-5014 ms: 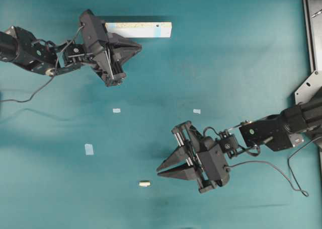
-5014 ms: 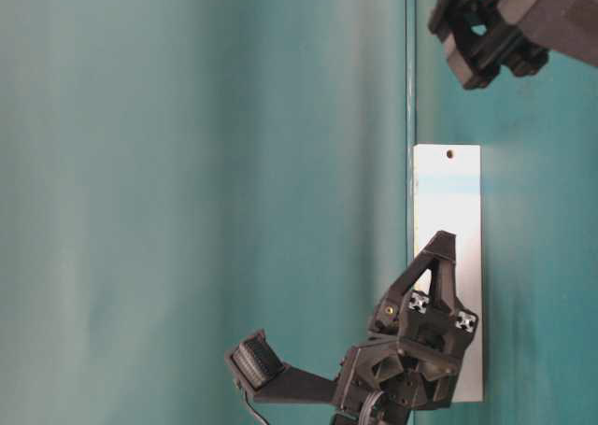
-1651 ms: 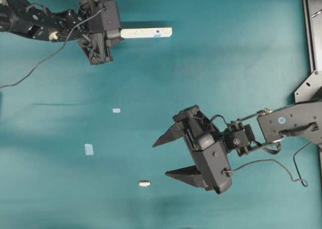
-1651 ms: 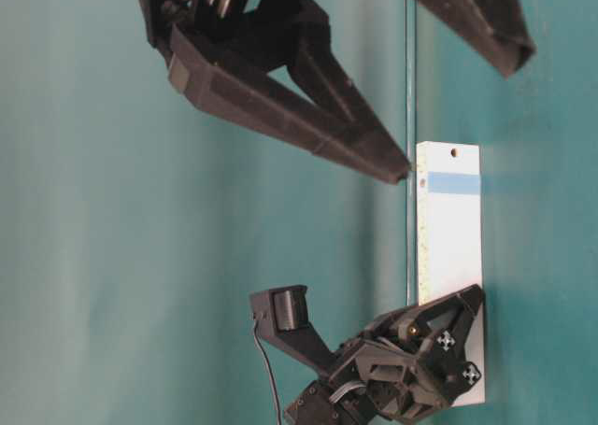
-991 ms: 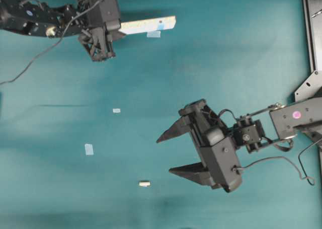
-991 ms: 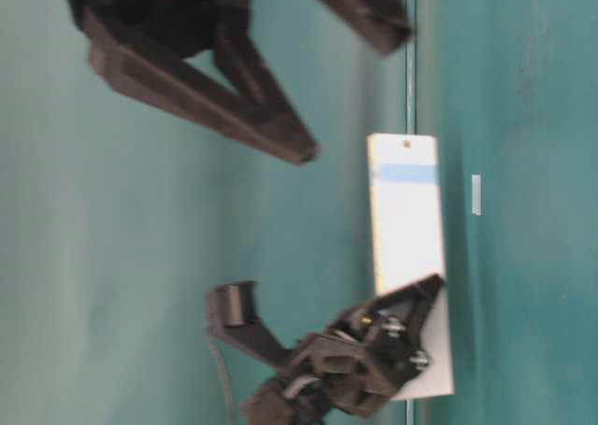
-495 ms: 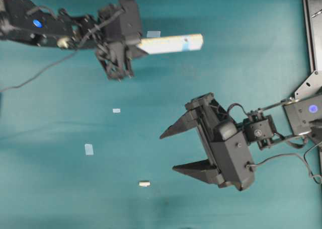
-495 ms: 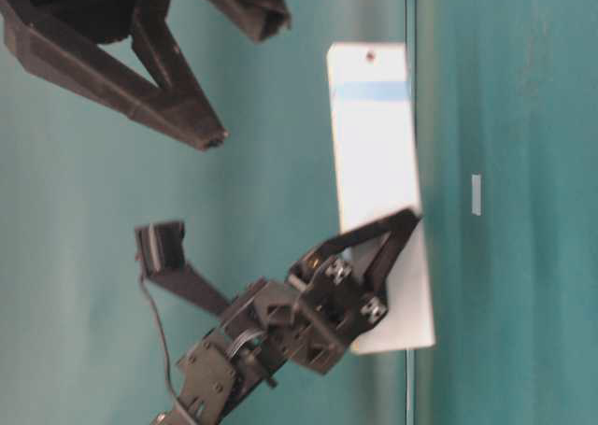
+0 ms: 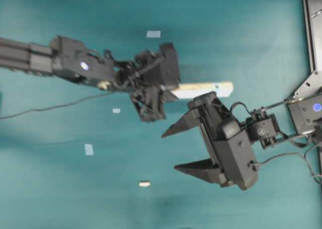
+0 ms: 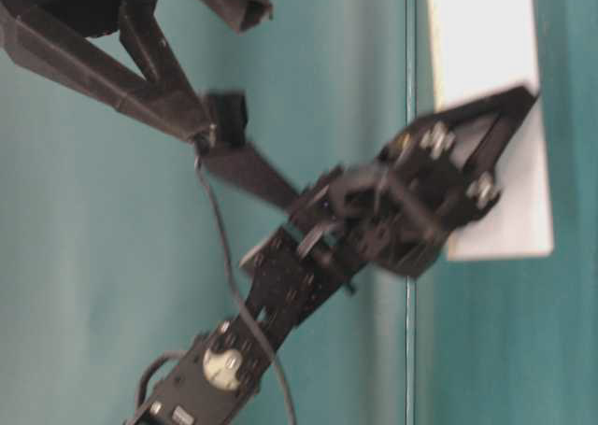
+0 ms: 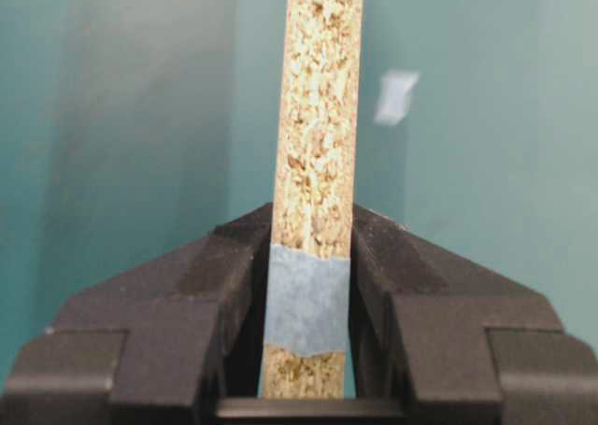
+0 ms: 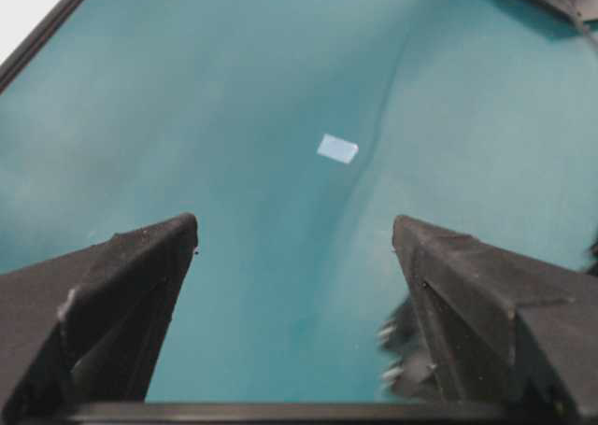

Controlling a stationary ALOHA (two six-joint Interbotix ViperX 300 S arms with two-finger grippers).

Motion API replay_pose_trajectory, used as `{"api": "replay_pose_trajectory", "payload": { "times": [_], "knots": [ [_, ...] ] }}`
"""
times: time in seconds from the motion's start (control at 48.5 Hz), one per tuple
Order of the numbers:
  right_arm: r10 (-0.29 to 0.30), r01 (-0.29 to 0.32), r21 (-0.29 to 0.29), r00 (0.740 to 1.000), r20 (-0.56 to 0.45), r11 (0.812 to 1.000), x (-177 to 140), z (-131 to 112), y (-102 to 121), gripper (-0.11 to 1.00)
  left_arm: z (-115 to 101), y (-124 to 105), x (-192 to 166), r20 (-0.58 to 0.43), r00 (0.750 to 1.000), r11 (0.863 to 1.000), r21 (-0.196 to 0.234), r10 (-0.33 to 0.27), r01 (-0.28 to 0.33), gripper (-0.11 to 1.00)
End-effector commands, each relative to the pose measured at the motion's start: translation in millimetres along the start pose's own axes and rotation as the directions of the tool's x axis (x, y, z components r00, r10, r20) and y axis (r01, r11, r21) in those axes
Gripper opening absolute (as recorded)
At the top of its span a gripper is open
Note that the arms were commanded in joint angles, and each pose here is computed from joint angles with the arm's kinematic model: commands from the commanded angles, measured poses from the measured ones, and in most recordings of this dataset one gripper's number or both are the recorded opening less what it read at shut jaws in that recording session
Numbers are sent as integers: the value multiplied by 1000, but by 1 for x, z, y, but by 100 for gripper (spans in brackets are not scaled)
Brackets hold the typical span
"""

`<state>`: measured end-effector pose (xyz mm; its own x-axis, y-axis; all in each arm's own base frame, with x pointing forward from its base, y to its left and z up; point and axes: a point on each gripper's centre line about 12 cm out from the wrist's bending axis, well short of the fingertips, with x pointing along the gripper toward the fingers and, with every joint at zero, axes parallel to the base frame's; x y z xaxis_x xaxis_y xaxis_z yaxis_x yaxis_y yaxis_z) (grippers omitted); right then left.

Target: Move the wooden board into place and insert the rod into its hole.

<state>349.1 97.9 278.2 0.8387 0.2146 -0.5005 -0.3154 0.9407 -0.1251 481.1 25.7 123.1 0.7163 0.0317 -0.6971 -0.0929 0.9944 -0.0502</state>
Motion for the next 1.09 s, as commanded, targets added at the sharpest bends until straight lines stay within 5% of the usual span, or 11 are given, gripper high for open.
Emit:
{"api": "replay_pose_trajectory", "payload": {
  "times": [0.0,0.66,1.073],
  "knots": [
    [-3,3,1,999,49,1000,-8,16,-1,99,26,-10,0,71,997,1000,-4,-17,17,22],
    [-3,3,0,999,48,1000,-7,14,-1,99,49,-25,41,112,993,999,15,-38,36,22],
    [0,0,-1,999,35,1000,-6,9,0,99,46,-24,49,103,994,999,21,-37,35,22]
  ]
}}
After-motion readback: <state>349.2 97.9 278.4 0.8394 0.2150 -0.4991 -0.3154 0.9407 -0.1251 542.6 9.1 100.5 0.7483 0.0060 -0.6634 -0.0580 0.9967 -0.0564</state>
